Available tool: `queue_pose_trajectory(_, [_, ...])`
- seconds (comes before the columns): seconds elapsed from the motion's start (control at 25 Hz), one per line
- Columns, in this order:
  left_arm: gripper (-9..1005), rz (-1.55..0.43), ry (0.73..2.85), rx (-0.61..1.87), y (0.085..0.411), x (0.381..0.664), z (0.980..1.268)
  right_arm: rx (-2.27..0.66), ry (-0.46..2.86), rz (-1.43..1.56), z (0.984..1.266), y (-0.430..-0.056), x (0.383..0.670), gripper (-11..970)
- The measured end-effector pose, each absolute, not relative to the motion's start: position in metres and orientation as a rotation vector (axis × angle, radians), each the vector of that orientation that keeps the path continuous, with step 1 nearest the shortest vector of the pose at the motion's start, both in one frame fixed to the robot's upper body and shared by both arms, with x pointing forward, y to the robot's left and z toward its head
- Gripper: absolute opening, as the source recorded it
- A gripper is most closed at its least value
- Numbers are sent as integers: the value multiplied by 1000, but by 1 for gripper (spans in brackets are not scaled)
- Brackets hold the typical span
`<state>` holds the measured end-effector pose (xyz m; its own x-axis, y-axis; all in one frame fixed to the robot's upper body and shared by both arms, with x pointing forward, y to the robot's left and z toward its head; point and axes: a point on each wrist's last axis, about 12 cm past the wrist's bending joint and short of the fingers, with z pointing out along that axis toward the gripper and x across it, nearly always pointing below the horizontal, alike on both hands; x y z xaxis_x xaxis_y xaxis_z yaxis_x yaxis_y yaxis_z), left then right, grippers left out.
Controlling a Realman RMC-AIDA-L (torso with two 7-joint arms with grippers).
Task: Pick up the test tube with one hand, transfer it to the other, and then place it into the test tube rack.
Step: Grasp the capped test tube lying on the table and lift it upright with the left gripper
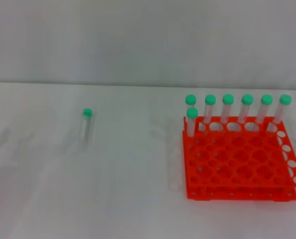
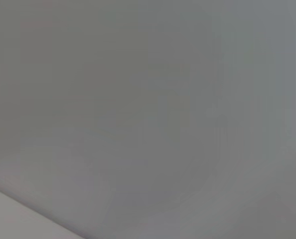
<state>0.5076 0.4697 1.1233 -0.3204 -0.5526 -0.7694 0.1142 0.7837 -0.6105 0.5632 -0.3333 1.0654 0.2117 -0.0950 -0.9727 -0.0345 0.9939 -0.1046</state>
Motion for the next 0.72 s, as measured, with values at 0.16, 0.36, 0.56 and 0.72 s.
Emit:
queue_pose_trajectory(0.16, [852, -698, 1843, -315, 473, 520, 1146, -112, 1359, -46, 1065, -334, 563, 855])
queue_pose_trajectory(0.36, [851, -684, 2006, -257, 468, 544, 1174, -113, 1353, -46, 1067, -333, 565, 855])
queue_pose_trajectory(0.56, [850, -630, 2164, -226, 464, 566, 1201, -117, 1343, -42, 1071, -331, 570, 855])
queue_pose_trajectory(0.72, [849, -566, 2302, -217, 462, 583, 1220, -120, 1334, -40, 1074, -329, 573, 855])
